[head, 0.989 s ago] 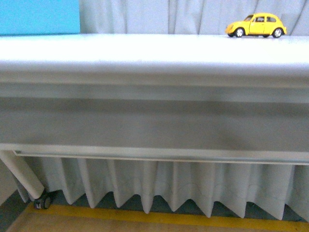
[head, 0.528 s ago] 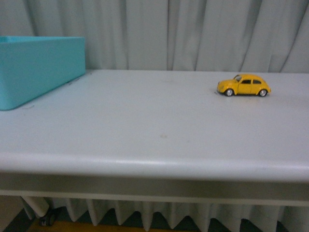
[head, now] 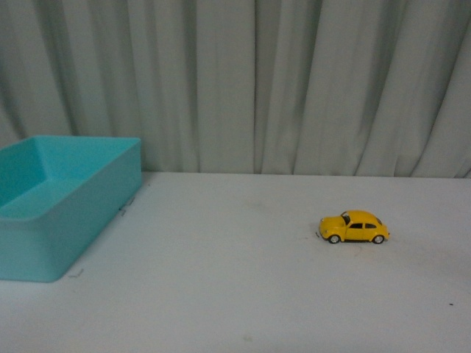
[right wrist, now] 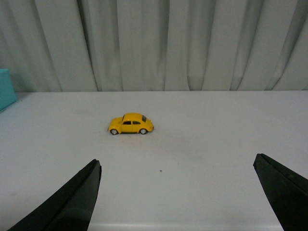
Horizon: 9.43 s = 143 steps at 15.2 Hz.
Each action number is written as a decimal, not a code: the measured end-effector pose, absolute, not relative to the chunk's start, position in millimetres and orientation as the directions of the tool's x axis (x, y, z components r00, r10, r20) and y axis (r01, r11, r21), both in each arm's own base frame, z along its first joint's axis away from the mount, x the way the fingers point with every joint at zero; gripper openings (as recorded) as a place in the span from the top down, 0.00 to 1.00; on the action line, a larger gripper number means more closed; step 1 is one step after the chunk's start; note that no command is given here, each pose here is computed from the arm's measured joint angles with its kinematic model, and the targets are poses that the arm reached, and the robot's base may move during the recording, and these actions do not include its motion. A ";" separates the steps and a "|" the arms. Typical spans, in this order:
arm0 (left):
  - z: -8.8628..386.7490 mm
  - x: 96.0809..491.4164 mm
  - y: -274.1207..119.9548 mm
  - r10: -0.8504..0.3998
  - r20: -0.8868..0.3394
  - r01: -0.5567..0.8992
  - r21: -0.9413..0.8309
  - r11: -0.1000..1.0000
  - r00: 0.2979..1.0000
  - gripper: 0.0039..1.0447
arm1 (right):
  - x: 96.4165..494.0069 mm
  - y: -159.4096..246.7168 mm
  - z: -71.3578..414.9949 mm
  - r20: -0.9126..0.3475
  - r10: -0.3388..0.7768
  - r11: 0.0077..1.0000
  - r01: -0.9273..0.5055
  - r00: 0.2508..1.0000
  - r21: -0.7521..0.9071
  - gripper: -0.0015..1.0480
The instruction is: Wind up and store yellow beetle toy
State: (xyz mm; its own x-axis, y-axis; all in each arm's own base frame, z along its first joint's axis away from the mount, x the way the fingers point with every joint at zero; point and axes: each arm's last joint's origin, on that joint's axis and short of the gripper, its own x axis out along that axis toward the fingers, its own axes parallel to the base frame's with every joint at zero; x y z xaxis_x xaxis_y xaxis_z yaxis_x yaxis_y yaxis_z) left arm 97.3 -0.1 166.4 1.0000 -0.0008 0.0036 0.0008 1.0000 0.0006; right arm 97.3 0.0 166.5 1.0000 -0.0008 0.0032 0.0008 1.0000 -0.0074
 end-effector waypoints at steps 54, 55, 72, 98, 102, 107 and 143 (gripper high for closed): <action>166.4 97.3 -0.1 -0.001 0.003 0.001 0.000 1.000 1.000 0.06 | 97.3 0.0 166.6 0.004 0.000 1.000 0.000 1.000 -0.007 0.06; 166.5 97.3 -0.1 -0.001 0.004 0.001 0.000 1.000 1.000 0.06 | 97.3 0.0 166.6 0.004 0.000 1.000 0.000 1.000 -0.007 0.06; 166.3 97.3 -0.1 0.000 0.003 0.000 0.000 1.000 1.000 0.06 | 263.7 -114.7 184.9 -0.167 -0.349 0.932 0.359 0.922 0.035 0.06; 166.5 97.3 -0.1 0.000 0.003 0.000 0.000 1.000 1.000 0.06 | 414.2 -21.6 73.0 -0.765 0.640 0.037 -0.998 0.063 -0.051 0.06; 166.3 97.3 -0.1 0.000 0.003 0.000 0.000 1.000 1.000 0.06 | 421.2 -10.7 69.1 -0.769 0.636 0.040 -0.998 0.067 -0.054 0.06; 166.5 97.3 -0.1 0.000 0.003 0.000 0.000 1.000 1.000 0.06 | 419.8 -4.1 62.7 -0.794 0.604 0.061 -0.997 0.071 -0.043 0.19; 166.3 97.3 -0.1 0.000 0.003 0.000 0.000 1.000 1.000 0.06 | 292.4 -104.3 41.6 -0.791 0.580 0.265 -0.963 0.196 -0.045 0.06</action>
State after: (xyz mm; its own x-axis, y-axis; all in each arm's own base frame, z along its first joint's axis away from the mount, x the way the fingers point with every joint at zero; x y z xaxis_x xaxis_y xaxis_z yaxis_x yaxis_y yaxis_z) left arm 97.3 -0.1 166.3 1.0000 -0.0004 0.0029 0.0004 1.0000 0.0002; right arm 292.4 -104.3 41.6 0.1958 0.5800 -0.7907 -0.9633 0.2646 -0.0445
